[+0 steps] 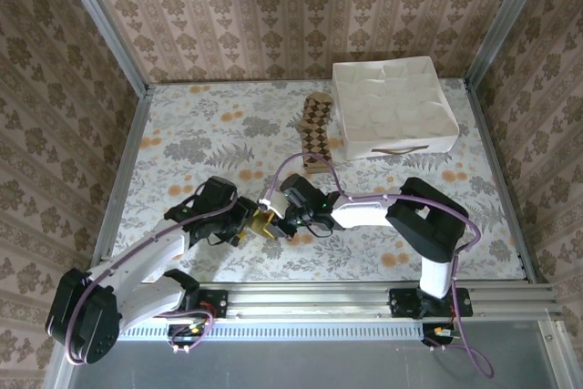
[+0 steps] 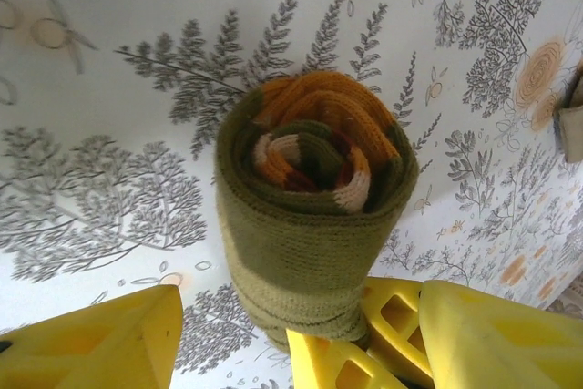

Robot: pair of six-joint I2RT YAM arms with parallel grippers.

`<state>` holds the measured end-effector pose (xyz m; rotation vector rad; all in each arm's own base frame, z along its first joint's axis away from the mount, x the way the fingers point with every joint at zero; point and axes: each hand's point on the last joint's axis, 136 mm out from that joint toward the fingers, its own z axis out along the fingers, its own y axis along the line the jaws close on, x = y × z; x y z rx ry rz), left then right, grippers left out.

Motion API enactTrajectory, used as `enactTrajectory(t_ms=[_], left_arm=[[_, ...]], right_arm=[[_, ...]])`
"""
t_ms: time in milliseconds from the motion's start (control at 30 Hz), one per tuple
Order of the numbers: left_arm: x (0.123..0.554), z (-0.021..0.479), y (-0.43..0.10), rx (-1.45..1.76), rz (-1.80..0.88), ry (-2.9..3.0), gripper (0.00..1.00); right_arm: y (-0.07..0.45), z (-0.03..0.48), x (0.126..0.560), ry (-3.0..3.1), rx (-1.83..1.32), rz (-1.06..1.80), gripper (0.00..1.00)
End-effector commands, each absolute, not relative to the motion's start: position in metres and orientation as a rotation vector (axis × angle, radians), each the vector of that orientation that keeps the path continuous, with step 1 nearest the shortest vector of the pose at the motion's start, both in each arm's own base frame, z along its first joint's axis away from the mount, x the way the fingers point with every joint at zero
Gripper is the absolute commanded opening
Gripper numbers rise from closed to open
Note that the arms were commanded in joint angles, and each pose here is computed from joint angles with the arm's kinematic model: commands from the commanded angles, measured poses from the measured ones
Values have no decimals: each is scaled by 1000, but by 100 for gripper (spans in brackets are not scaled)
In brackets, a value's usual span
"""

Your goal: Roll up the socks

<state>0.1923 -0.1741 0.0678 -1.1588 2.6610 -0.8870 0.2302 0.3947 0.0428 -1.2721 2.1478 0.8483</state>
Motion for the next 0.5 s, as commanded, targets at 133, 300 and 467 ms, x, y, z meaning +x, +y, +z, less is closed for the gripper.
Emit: enactTrajectory(t_ms=[133, 300, 467], left_arm=[[203, 54, -196, -1088, -927, 2695, 68], [211, 47, -200, -1078, -914, 2687, 65], [216, 40, -201, -1071, -895, 2681, 63]], right_arm=[[331, -36, 205, 2671, -1122, 882, 0], [328, -34, 212, 2733, -1023, 972, 0], [328, -35, 215, 2798, -923, 1067, 0]])
